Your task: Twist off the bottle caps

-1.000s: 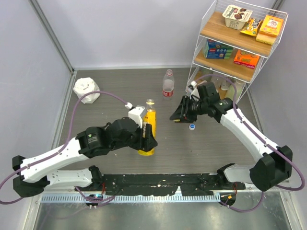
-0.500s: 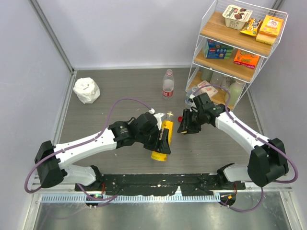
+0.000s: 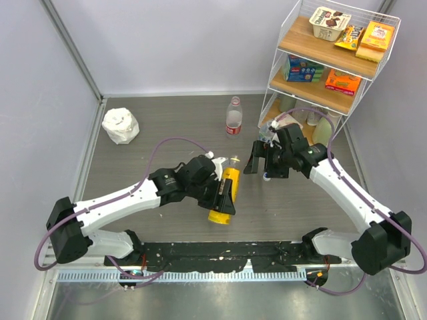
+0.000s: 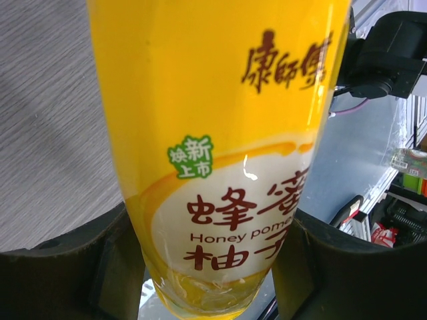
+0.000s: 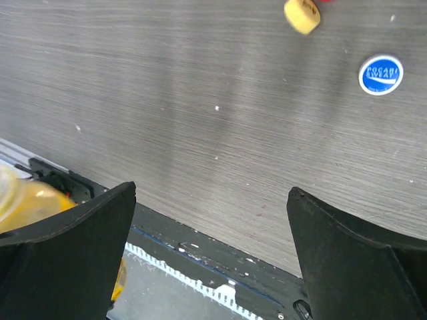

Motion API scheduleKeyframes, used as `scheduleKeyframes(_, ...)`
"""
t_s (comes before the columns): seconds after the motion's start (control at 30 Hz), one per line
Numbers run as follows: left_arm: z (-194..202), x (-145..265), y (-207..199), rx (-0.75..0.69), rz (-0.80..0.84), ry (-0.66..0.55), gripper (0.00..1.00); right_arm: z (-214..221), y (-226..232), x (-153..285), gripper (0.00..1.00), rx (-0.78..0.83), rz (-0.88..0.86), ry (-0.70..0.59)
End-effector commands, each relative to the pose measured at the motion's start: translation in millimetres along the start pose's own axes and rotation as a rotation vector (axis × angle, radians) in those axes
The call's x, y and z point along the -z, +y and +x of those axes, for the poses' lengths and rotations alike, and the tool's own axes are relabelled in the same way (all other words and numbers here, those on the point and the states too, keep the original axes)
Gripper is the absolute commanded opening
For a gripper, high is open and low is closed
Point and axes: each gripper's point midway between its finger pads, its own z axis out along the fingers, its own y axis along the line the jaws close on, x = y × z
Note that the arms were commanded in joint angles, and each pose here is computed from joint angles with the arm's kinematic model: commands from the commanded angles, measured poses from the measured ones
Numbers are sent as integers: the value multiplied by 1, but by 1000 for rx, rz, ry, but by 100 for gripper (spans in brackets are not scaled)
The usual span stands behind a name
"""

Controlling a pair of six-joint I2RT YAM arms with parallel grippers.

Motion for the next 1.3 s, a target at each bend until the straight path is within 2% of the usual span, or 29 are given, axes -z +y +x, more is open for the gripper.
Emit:
scheduleKeyframes(0.0, -8, 18, -9, -34, 36, -64, 0, -30, 35, 44, 100, 42, -94, -127)
scheduleKeyframes(0.13, -8, 33, -18, -55, 80, -90, 0, -37, 78, 80, 100, 77, -254, -123)
scheduleKeyframes(0.23, -7, 42, -27, -72, 134, -107, 0, -39, 115, 104, 100, 97, -437, -124)
scheduleKeyframes(0.33, -6, 50, -36, -80, 179, -110, 0, -40, 142, 122, 100, 73, -596, -130)
scheduleKeyframes(0.37, -5, 52, -41, -85, 197, -104, 0, -32, 144, 119, 100, 53, -631, -95)
scheduleKeyframes(0.4, -5, 54, -43, -88, 208, -100, 0, -37, 154, 128, 100, 47, -690, -121)
scheduleKeyframes(0.47, -5, 55, -47, -91, 221, -95, 0, -32, 161, 131, 100, 28, -745, -104)
scheduleKeyframes(0.6, -9, 58, -55, -102, 236, -105, 0, -27, 166, 126, 98, 37, -743, -75)
scheduleKeyframes(0.67, -12, 59, -58, -106, 241, -114, 0, -22, 166, 119, 91, 50, -714, -59)
scheduleKeyframes(0.7, -12, 59, -59, -107, 244, -115, 0, -21, 164, 114, 84, 60, -696, -56)
scheduleKeyframes(0.73, -13, 59, -60, -112, 246, -117, 0, -19, 162, 111, 81, 54, -673, -48)
scheduleKeyframes(0.83, -15, 60, -64, -119, 252, -119, 0, -16, 157, 103, 64, 48, -638, -40)
scheduleKeyframes(0.87, -15, 59, -65, -122, 254, -118, 0, -17, 154, 100, 61, 40, -622, -46)
scheduleKeyframes(0.97, -15, 59, -67, -125, 257, -114, 0, -21, 150, 94, 59, 25, -592, -60)
scheduleKeyframes(1.1, -13, 58, -69, -129, 262, -107, 0, -29, 152, 89, 61, 10, -593, -72)
scheduleKeyframes(1.13, -12, 57, -68, -130, 260, -104, 0, -30, 153, 88, 58, 2, -594, -71)
scheduleKeyframes(1.17, -11, 56, -66, -128, 258, -100, 0, -31, 156, 88, 51, 8, -609, -72)
scheduleKeyframes(1.2, -11, 55, -66, -128, 256, -102, 0, -32, 157, 86, 33, 5, -615, -68)
scheduleKeyframes(1.23, -10, 54, -64, -127, 252, -101, 0, -32, 157, 85, 26, 6, -615, -66)
scheduleKeyframes(1.27, -9, 54, -63, -126, 247, -100, 0, -33, 157, 84, 15, 15, -613, -65)
